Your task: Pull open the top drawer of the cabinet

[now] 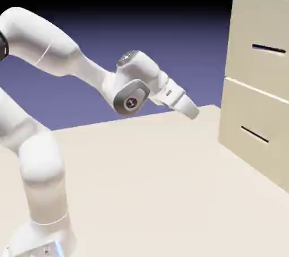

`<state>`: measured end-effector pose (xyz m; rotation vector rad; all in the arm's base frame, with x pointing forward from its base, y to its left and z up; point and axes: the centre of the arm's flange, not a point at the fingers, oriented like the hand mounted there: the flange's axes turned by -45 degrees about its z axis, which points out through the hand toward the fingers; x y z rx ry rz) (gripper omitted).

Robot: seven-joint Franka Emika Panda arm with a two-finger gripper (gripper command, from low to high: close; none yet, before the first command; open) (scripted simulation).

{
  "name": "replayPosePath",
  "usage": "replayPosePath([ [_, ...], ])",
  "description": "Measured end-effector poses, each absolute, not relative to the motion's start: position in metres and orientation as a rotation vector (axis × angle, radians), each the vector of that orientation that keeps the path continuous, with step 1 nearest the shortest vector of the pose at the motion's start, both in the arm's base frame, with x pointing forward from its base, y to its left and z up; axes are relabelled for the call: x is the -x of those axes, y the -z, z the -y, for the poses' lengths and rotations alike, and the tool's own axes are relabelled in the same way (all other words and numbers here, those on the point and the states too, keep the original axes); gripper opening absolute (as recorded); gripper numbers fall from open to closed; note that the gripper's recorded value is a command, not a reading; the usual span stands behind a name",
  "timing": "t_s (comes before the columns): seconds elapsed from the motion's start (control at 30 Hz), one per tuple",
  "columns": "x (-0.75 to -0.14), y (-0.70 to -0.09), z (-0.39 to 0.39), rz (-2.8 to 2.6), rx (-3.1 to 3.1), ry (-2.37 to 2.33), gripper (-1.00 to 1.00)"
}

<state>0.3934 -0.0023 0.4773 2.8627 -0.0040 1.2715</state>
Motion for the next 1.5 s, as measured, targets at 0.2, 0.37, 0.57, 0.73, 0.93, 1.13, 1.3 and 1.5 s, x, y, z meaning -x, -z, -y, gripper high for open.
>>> replayPosePath([
  [0.2, -0.401, -0.570, 0.027, 0.383, -2.732, -1.553, 0.00],
  [0.37, -0.398, -0.640, 0.031, 0.636, -2.600, -1.778, 0.00],
  [0.57, -0.394, -0.709, 0.017, 0.865, -2.442, -2.031, 0.00],
  [0.73, -0.397, -0.750, -0.009, 1.003, -2.332, -2.219, 0.00],
  [0.93, -0.417, -0.776, -0.049, 1.127, -2.249, -2.409, 0.00],
  [1.13, -0.457, -0.775, -0.089, 1.243, -2.229, -2.549, 0.00],
  [1.3, -0.504, -0.755, -0.114, 1.364, -2.262, -2.620, 0.00],
  [1.5, -0.571, -0.708, -0.129, 1.578, -2.338, -2.640, 0.00],
])
